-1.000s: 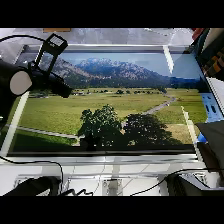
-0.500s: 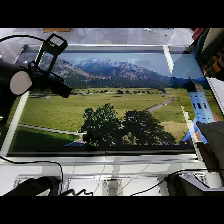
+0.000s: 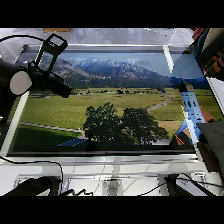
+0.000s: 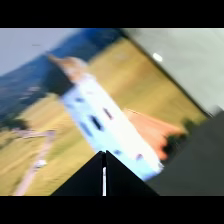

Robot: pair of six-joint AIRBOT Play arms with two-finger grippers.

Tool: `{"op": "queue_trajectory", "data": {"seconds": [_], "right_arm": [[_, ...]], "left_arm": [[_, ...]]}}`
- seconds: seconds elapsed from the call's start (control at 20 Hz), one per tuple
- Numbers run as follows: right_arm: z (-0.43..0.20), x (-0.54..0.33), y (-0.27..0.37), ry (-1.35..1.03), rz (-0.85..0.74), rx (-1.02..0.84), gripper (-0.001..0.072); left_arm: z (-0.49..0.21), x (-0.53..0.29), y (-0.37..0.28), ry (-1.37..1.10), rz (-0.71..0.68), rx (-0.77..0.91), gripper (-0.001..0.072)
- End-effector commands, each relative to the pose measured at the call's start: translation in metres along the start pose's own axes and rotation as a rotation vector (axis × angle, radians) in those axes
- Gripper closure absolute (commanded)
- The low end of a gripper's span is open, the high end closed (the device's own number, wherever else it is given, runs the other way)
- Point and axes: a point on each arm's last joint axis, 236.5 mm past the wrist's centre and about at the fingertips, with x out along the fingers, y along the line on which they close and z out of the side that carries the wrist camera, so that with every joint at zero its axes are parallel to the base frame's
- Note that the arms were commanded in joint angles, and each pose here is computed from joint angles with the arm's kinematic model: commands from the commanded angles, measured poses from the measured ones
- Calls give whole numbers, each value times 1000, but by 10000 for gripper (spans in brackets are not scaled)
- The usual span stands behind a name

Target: Fold the clothes and pants, and hang the long-sleeved shirts on hangers.

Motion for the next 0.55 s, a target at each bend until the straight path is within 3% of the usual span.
{"op": "queue_trajectory", "data": {"seconds": [0.0,0.25,0.35,0.5], "right_arm": [[7,-8,143,-109,267,-252,685],[-40,-40,248,-99,483,-547,685],[-56,-47,264,-95,520,-691,685],[-62,-48,265,-87,522,-728,685]], "left_arm": [[0,0,0,0,0,0,704],[0,0,0,0,0,0,704],[0,0,0,0,0,0,703],[0,0,0,0,0,0,703]]}}
